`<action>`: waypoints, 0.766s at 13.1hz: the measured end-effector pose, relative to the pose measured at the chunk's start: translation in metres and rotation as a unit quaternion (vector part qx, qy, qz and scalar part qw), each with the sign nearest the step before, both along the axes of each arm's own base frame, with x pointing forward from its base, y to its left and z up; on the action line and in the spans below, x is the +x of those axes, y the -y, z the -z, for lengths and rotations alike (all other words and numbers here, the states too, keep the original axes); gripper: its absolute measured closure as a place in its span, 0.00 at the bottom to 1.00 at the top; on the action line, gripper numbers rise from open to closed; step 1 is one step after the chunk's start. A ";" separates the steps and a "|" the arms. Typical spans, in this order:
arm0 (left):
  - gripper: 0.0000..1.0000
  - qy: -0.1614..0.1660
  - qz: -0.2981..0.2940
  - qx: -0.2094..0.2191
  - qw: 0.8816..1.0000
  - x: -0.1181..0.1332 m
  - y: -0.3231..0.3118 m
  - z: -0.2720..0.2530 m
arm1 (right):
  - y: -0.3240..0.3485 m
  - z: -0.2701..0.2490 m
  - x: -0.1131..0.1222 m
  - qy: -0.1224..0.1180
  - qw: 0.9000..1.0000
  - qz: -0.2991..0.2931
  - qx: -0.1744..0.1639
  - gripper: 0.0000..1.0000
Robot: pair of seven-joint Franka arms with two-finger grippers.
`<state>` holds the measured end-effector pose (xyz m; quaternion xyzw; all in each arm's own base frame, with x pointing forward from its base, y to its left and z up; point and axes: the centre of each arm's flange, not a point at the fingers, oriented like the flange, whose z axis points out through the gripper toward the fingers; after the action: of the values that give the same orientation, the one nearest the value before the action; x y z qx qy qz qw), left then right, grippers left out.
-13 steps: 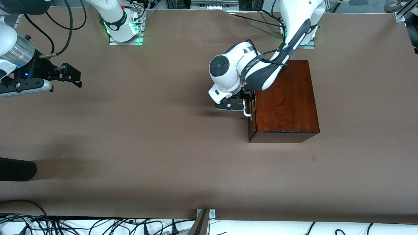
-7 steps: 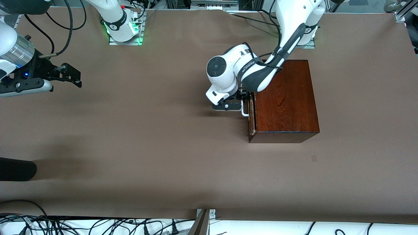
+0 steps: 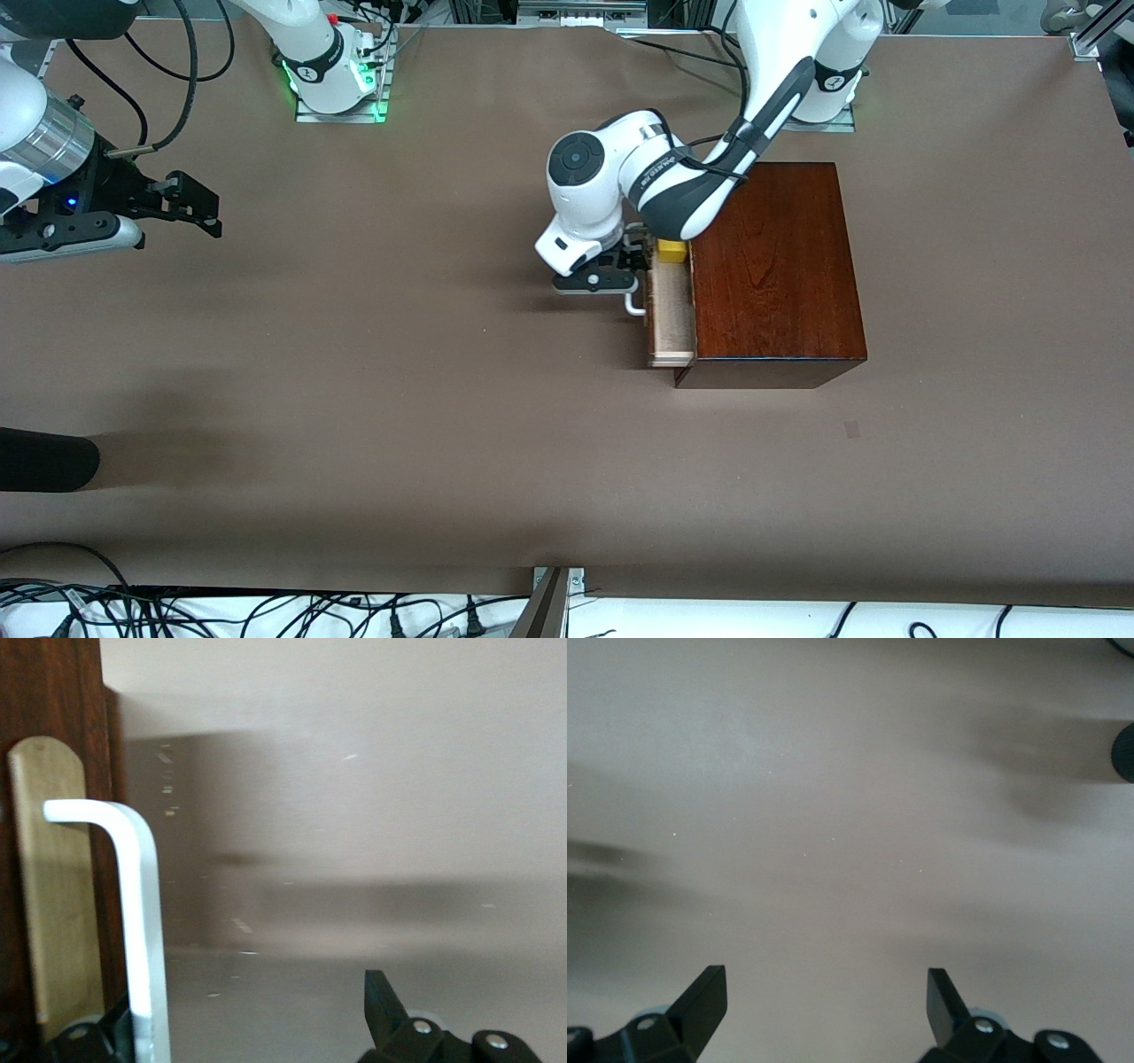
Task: Open drawer, take yellow block, close drawer
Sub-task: 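Pull the drawer open by its handle with the left gripper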
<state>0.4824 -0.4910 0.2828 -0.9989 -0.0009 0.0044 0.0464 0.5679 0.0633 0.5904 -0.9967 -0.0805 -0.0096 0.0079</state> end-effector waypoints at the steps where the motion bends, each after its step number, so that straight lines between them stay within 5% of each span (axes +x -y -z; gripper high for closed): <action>1: 0.00 0.003 -0.005 -0.005 1.000 -0.002 0.010 -0.001 | 0.000 0.000 0.000 0.000 1.000 0.000 0.000 0.00; 10: 0.00 0.010 -0.024 -0.036 0.999 -0.002 0.037 -0.030 | 0.000 0.000 0.000 0.000 1.000 0.000 0.000 0.00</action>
<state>0.4800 -0.5284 0.3128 -0.9996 -0.0248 -0.0042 0.0098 0.5679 0.0630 0.5904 -0.9967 -0.0802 -0.0096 0.0079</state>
